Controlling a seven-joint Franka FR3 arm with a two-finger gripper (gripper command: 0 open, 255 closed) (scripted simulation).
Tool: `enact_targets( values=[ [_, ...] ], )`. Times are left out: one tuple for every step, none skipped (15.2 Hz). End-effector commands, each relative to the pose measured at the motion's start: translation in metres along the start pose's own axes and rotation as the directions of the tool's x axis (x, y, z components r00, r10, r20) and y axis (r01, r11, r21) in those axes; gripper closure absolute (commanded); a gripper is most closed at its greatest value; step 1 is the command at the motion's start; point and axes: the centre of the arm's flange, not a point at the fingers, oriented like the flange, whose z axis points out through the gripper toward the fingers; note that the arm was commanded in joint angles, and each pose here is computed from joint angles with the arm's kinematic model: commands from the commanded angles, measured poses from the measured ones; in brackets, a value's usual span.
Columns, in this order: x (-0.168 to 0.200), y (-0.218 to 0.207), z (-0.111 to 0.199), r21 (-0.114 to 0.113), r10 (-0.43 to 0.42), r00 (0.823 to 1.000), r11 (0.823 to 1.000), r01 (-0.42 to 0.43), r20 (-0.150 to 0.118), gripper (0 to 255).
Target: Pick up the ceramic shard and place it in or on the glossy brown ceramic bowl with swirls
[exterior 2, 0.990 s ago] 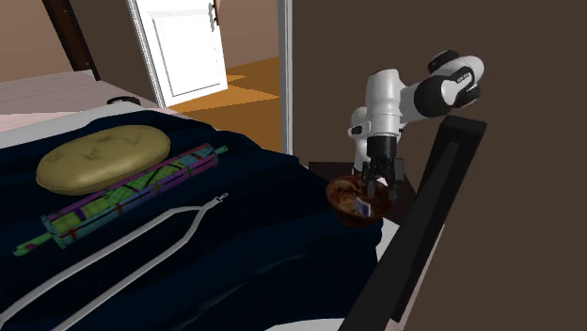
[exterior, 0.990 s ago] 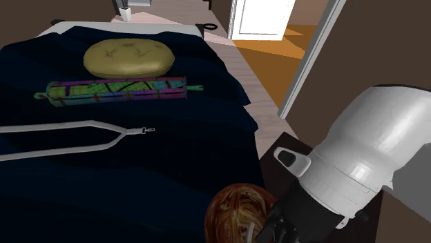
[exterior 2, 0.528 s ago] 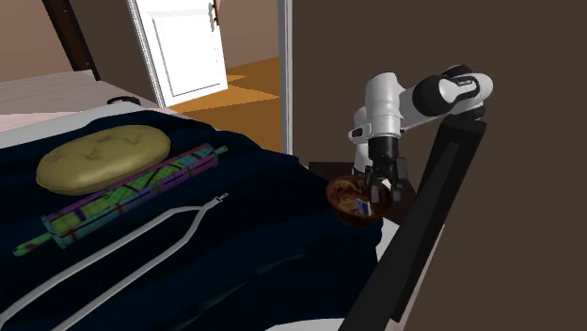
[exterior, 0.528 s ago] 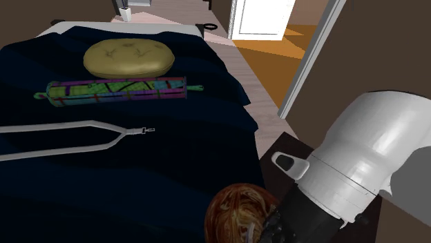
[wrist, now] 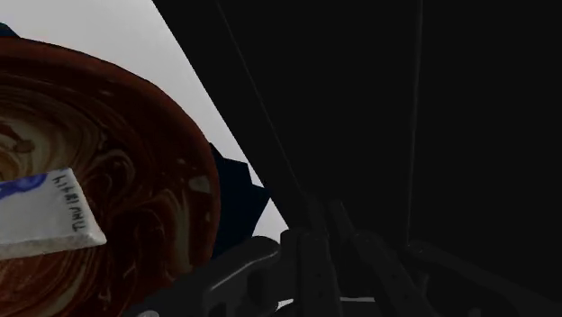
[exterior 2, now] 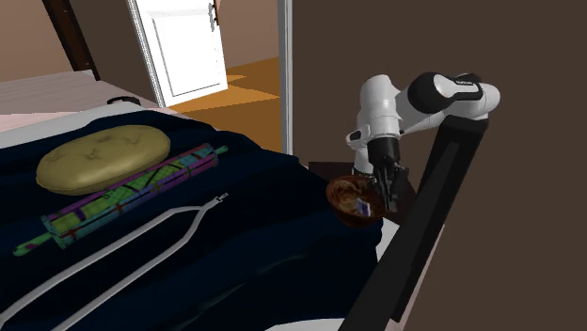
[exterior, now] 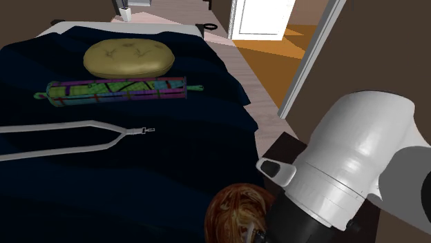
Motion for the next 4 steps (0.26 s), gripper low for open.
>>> enact_targets(
  values=[
    [0.011, 0.046, 0.007, -0.473, -0.127, 0.991, 0.871, 0.134, 0.047, 255],
    [0.008, 0.045, 0.014, -0.474, -0.131, 0.990, 0.870, 0.137, 0.046, 255],
    [0.016, 0.046, 0.008, -0.473, -0.124, 0.991, 0.871, 0.132, 0.049, 255],
    [0.024, 0.028, 0.005, -0.476, -0.121, 0.992, 0.871, 0.123, 0.035, 255]
  ],
)
